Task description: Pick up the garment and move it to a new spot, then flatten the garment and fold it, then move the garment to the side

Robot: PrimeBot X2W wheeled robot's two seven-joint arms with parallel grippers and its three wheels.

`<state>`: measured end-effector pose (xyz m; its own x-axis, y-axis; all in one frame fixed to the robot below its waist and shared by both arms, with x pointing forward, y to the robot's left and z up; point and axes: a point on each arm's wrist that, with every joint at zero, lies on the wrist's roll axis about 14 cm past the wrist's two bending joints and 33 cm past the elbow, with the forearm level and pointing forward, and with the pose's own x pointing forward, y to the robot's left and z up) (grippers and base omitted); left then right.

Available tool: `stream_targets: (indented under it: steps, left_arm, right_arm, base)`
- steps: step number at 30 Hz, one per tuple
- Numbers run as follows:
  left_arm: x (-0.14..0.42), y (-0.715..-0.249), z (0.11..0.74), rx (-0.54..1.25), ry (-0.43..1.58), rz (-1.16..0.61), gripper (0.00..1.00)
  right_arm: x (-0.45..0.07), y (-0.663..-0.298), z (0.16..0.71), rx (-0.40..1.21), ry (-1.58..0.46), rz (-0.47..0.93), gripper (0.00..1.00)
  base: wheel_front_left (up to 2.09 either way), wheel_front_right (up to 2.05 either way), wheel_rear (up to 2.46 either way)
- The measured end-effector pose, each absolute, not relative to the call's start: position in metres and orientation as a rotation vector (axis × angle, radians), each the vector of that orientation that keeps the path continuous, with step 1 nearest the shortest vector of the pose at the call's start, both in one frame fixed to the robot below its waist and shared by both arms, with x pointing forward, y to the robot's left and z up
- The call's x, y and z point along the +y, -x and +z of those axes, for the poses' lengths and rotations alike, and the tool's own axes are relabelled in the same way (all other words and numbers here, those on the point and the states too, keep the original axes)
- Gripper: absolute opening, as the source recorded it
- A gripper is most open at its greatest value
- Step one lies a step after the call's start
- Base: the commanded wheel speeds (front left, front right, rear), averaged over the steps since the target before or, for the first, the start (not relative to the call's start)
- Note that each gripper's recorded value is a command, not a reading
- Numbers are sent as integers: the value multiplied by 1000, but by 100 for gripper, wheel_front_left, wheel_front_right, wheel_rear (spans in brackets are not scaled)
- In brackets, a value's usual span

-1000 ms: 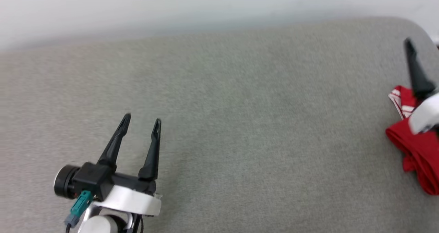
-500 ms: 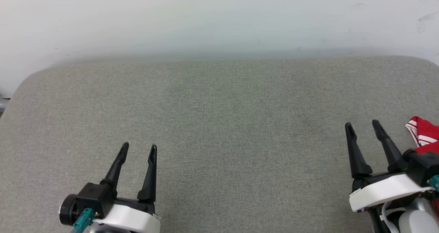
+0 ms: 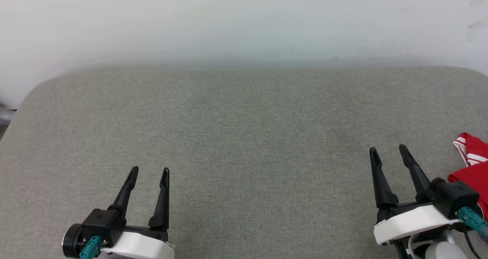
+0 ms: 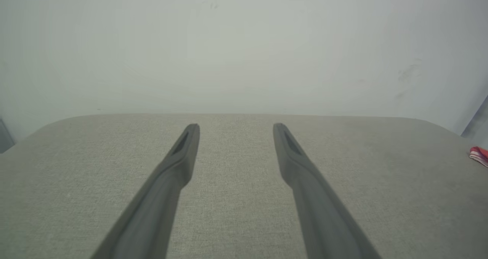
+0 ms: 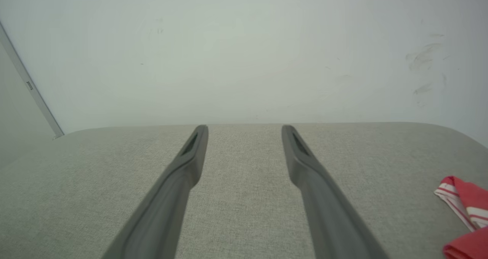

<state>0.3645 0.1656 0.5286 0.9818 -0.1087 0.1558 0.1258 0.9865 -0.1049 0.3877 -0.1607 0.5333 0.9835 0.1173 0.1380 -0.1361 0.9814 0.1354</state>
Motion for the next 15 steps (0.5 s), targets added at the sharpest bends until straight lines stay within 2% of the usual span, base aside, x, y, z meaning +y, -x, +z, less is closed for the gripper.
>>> stream_targets:
  steps: [15]
  left_arm:
    - [167, -366, 528, -152, 119, -115, 100]
  right_arm:
    - [-162, -387, 536, -142, -146, 119, 100]
  base:
    - [0, 0, 0]
